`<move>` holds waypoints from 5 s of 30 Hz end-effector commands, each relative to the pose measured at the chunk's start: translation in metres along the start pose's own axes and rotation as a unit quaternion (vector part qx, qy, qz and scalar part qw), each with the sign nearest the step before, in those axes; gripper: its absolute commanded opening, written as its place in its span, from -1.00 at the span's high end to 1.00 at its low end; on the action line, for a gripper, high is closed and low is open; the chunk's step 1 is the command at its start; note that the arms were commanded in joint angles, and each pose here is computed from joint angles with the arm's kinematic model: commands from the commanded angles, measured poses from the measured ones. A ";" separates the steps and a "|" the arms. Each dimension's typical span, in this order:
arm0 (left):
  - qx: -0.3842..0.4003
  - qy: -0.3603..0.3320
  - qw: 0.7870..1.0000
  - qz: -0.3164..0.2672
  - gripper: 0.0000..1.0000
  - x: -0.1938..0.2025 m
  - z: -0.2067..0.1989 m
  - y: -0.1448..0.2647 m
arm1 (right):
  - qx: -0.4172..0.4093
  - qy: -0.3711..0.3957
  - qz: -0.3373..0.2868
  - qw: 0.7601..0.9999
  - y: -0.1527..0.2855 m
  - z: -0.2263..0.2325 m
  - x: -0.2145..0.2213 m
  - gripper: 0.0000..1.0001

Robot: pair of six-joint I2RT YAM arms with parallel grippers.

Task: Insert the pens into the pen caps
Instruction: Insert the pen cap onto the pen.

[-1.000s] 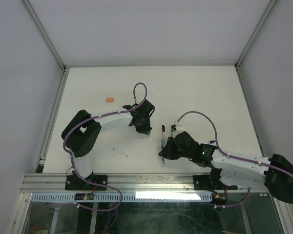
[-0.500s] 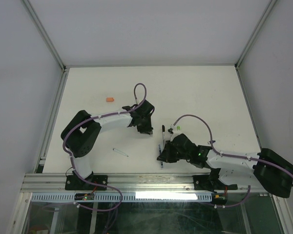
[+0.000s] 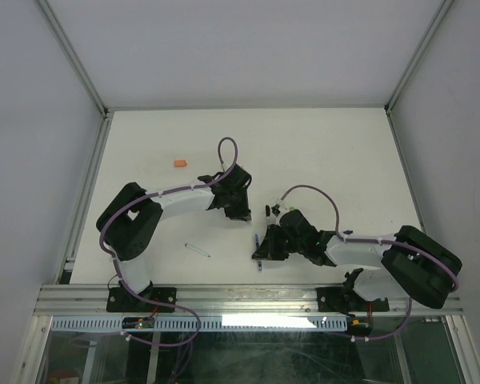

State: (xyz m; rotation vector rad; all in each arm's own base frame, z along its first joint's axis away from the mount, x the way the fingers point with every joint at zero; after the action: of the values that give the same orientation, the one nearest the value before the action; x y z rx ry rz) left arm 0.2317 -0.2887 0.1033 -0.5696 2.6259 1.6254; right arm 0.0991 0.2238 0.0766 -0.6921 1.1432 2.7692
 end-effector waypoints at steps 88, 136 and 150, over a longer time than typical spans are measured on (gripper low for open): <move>-0.121 -0.080 0.989 0.017 0.92 0.018 -0.003 -0.027 | -0.049 -0.065 -0.022 0.996 -0.009 0.000 -0.033 1.00; -0.006 -0.002 1.000 -0.026 0.92 -0.009 -0.016 0.011 | -0.067 -0.083 0.023 0.994 -0.026 -0.004 -0.023 1.00; 0.026 -0.012 0.999 -0.017 0.92 -0.005 -0.018 0.016 | -0.059 -0.093 0.019 0.994 -0.029 -0.006 -0.024 1.00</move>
State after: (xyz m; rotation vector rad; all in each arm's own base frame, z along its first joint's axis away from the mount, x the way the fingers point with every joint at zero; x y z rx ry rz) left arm 0.2306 -0.2917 0.1001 -0.5556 2.5742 1.7117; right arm 0.1262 0.2422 0.0666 -0.4044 0.9488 2.8976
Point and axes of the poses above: each gripper's point midway between its finger pads, its own y axis back along the fingers, its own z axis along the line the jaws close on, x = y × z, the point moved 8 cm from there along y, back along the fingers, and after that the axes turned 12 degrees about y, right-handed, at the moved point
